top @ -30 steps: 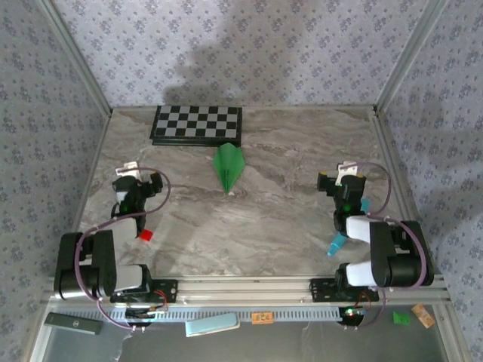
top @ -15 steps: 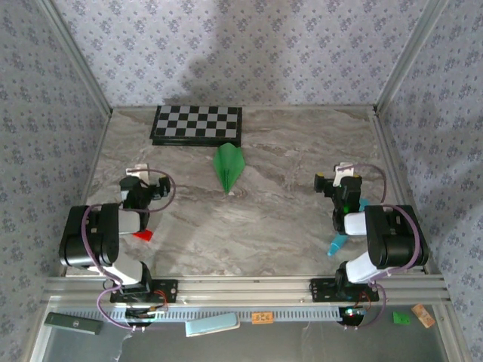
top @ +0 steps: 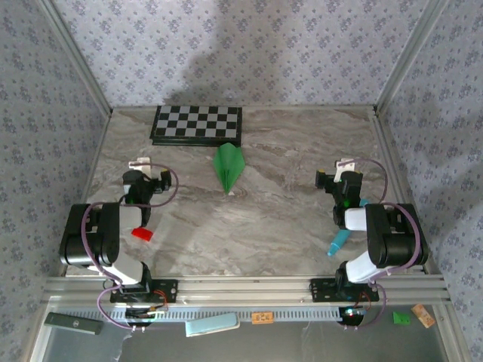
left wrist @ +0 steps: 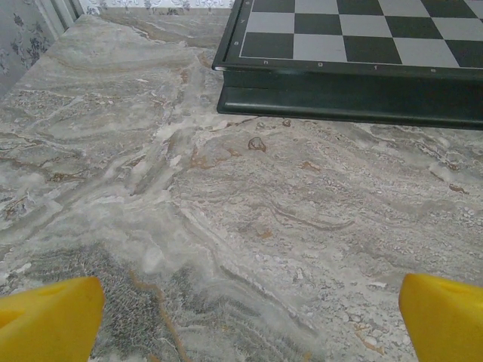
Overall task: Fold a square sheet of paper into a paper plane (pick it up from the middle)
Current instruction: Reset both arms
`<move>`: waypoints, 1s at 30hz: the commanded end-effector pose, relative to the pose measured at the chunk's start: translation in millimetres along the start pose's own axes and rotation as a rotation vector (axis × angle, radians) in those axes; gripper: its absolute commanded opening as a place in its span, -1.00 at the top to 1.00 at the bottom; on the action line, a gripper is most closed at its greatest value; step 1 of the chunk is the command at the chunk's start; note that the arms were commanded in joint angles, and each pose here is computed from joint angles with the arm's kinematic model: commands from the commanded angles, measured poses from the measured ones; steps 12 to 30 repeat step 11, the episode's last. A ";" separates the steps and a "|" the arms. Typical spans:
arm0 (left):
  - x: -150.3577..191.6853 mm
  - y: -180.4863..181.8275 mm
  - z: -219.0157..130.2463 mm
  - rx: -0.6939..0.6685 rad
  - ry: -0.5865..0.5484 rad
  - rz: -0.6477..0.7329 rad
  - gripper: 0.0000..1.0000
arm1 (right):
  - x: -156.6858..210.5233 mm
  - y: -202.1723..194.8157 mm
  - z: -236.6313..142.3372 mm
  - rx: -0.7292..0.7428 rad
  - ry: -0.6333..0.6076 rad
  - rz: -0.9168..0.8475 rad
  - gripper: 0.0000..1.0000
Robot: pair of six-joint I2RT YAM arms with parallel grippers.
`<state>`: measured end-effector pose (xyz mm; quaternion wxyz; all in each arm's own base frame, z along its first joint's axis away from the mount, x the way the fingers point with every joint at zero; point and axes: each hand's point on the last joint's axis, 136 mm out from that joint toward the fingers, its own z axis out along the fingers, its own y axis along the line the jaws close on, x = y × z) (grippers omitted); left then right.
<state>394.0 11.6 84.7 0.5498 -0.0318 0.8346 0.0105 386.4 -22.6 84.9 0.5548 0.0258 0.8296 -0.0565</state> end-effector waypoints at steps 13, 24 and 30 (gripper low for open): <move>-4.8 1.7 3.0 -0.007 -0.006 0.010 -1.00 | -2.1 -4.5 2.9 0.020 0.001 0.014 -1.00; -4.8 1.7 3.0 -0.007 -0.006 0.010 -1.00 | -2.1 -4.5 2.9 0.020 0.001 0.014 -1.00; -4.8 1.7 3.0 -0.007 -0.006 0.010 -1.00 | -2.1 -4.5 2.9 0.020 0.001 0.014 -1.00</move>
